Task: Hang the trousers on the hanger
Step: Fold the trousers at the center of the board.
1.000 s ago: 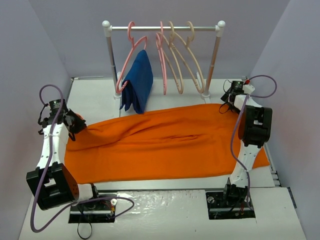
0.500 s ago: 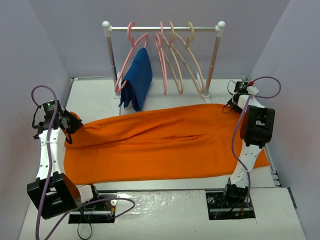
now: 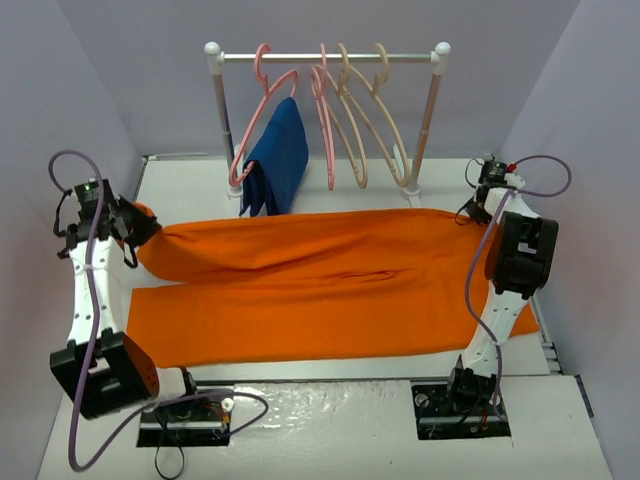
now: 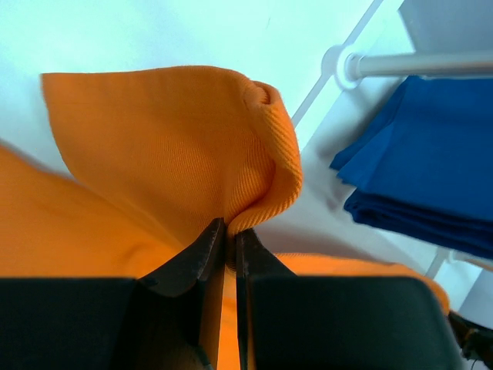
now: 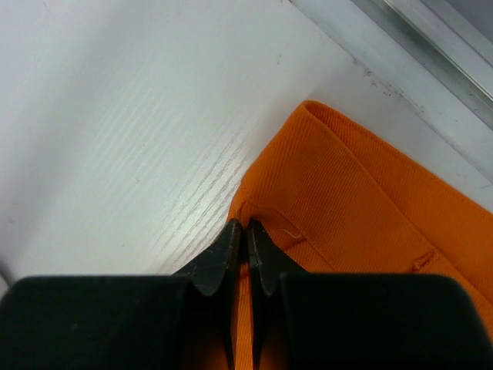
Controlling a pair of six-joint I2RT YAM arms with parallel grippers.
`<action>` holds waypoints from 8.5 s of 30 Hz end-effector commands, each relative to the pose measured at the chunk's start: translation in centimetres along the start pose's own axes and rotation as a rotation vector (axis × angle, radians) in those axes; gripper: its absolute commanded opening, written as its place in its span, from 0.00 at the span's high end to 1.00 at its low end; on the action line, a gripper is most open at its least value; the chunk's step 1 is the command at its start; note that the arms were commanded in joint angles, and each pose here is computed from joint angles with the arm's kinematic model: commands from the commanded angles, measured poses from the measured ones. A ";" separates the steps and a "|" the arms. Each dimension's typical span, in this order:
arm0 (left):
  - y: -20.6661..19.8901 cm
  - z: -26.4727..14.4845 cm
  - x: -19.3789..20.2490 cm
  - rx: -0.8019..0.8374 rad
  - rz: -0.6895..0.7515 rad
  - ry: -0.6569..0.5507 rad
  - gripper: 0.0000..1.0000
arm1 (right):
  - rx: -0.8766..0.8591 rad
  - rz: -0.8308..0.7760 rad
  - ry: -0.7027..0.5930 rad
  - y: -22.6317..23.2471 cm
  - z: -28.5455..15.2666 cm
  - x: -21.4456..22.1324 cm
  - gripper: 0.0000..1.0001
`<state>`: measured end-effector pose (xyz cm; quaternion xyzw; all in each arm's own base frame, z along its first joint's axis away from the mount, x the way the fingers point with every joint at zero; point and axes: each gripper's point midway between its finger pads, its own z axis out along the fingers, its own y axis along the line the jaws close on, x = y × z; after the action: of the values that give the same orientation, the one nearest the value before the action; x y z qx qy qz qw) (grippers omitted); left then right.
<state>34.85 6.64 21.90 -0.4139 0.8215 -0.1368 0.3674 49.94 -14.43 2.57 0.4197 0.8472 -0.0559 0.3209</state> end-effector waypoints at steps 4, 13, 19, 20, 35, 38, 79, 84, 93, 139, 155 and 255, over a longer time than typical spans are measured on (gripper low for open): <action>-6.3 -2.1 -8.6 0.151 -0.029 -0.191 1.00 | -0.193 0.147 -0.223 3.2 -10.1 -11.6 1.00; -3.0 -5.3 -7.6 0.176 -0.093 -0.247 1.00 | -0.367 0.193 -0.294 1.9 -18.1 -12.9 1.00; -0.1 -6.6 -5.2 0.149 -0.132 -0.250 1.00 | -0.370 0.239 -0.347 -3.0 -22.7 -10.8 1.00; 0.2 -6.9 -4.9 0.144 -0.125 -0.256 1.00 | -0.361 0.247 -0.335 -4.0 -22.6 -9.8 1.00; 8.6 -10.2 0.9 -0.113 -0.186 -0.397 1.00 | -0.120 0.470 -0.305 -16.0 -22.0 -3.0 1.00; 11.0 -9.1 2.6 -0.196 -0.208 -0.372 1.00 | -0.059 0.493 -0.300 -17.4 -21.8 -1.7 1.00; 9.9 -9.9 8.4 -0.225 0.203 -0.305 0.12 | -0.164 -0.249 -0.005 -3.2 -17.9 16.5 0.32; 11.0 -12.6 6.3 -0.310 0.223 -0.393 0.03 | -0.164 -0.278 -0.003 -3.4 -17.8 16.6 0.32; 12.0 -15.7 4.4 -0.393 0.305 -0.464 0.03 | -0.184 -0.319 0.010 -3.5 -17.5 17.1 0.32; 7.1 -0.6 8.6 -0.211 0.278 0.012 0.08 | -0.482 -0.308 -0.080 0.2 -21.7 12.1 0.34; 10.2 4.7 3.1 -0.257 0.347 0.107 0.12 | -0.787 -0.555 0.038 3.7 -26.2 21.2 0.33; 4.0 14.6 1.3 -0.024 0.348 0.018 0.48 | -0.747 -0.558 0.038 2.4 -24.9 22.2 0.32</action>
<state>37.88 7.68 6.17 -0.2781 0.9133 -0.0267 0.2963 28.89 10.95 8.37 0.0403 0.9059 0.1742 0.3838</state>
